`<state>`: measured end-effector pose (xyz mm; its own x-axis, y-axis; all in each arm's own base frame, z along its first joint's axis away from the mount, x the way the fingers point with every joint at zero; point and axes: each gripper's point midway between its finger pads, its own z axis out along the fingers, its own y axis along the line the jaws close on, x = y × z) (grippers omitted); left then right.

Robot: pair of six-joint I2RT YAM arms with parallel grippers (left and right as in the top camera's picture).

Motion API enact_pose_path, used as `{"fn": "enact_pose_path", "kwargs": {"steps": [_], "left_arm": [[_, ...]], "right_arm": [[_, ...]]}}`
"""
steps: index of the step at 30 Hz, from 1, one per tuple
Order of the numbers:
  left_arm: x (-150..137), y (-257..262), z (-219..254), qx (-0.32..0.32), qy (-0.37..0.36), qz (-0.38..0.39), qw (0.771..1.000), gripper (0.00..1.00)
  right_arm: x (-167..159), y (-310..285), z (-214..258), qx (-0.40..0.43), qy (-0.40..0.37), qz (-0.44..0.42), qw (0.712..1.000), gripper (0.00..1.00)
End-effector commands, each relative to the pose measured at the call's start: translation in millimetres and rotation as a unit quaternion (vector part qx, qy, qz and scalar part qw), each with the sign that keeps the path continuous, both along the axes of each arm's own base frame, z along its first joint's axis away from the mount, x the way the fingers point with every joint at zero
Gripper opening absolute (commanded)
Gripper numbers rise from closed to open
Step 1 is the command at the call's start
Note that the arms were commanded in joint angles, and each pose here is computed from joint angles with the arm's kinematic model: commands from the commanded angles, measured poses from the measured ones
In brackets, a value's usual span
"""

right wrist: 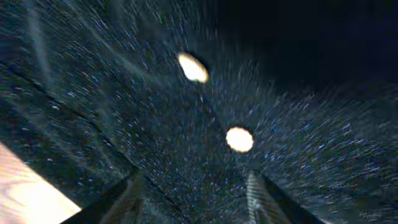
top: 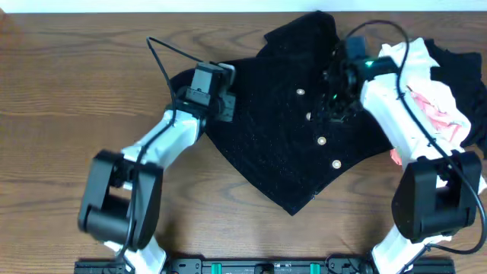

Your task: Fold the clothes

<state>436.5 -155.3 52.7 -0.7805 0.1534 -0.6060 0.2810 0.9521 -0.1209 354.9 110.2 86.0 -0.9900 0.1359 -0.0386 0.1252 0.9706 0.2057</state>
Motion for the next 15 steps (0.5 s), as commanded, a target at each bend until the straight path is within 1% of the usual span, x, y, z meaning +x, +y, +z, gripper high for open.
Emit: {"fn": "enact_pose_path", "kwargs": {"steps": [1,2,3,4,5,10,11,15], "left_arm": [[18,32,-11,0.028,-0.013,0.033,0.999,0.06],[24,42,-12,0.033,-0.020,0.047,0.998,0.06],[29,50,-13,0.038,-0.026,0.059,0.997,0.06],[33,58,-13,0.042,-0.032,0.069,0.996,0.06],[39,65,-14,0.044,-0.039,0.078,0.995,0.06],[51,84,-22,0.041,-0.051,0.100,0.993,0.06],[51,86,-26,0.042,-0.048,0.101,0.993,0.06],[46,86,-47,0.048,-0.026,0.100,0.993,0.06]], "right_arm": [[-10,5,-4,-0.009,0.007,-0.023,1.000,0.37],[-14,8,-7,-0.009,0.011,-0.017,1.000,0.33],[-17,11,-9,-0.011,0.015,-0.012,1.000,0.26],[-21,15,-12,-0.012,0.019,-0.006,1.000,0.23],[-24,18,-14,-0.013,0.022,-0.002,1.000,0.17],[-32,16,-21,-0.060,0.023,-0.018,0.998,0.13],[-31,13,-21,-0.070,0.020,-0.024,0.997,0.10],[-26,0,-21,-0.099,0.009,-0.043,0.994,0.09]]}}
